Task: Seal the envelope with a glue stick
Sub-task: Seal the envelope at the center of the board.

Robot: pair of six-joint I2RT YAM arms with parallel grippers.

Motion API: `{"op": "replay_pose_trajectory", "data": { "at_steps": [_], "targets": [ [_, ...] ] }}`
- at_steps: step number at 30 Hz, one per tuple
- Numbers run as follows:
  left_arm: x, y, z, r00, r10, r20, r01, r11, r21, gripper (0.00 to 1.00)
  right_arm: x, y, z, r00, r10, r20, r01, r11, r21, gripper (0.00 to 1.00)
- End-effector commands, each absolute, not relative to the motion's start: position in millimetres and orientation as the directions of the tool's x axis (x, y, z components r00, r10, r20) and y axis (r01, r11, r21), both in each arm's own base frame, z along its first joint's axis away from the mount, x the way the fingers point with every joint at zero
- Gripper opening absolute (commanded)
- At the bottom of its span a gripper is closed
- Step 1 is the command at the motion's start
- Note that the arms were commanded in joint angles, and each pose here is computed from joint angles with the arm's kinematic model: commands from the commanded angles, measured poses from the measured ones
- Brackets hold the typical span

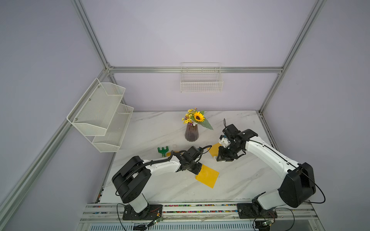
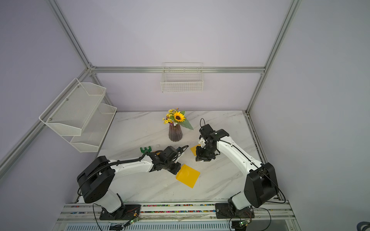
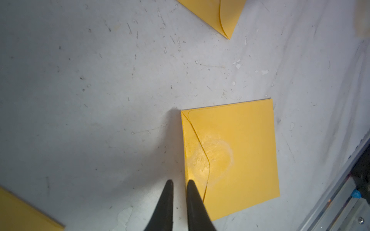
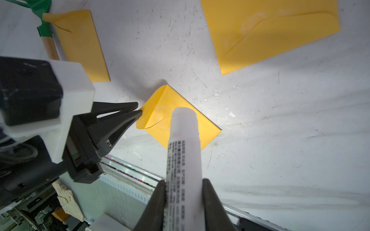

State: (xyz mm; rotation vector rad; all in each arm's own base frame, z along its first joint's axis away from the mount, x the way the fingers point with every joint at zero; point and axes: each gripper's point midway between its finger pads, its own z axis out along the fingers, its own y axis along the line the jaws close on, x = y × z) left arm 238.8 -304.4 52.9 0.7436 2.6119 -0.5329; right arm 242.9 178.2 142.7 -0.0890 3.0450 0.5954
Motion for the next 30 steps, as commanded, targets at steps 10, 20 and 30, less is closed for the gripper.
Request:
{"op": "replay_pose_trajectory", "data": {
  "at_steps": [10,20,30],
  "targets": [
    [245,-285,70,-0.768,0.452,-0.454,0.568,0.807,-0.158,0.04,239,171,149,-0.997,-0.052,-0.055,-0.068,0.93,0.361,0.0],
    [245,-280,63,-0.771,0.503,-0.391,0.578,0.81,-0.1,0.06,237,168,147,-0.997,-0.051,-0.051,-0.066,0.935,0.348,0.0],
    [236,-312,58,-0.75,0.538,-0.384,0.614,0.783,-0.101,0.1,231,167,141,-0.998,-0.05,-0.035,-0.059,0.934,0.352,0.0]
  ]
}}
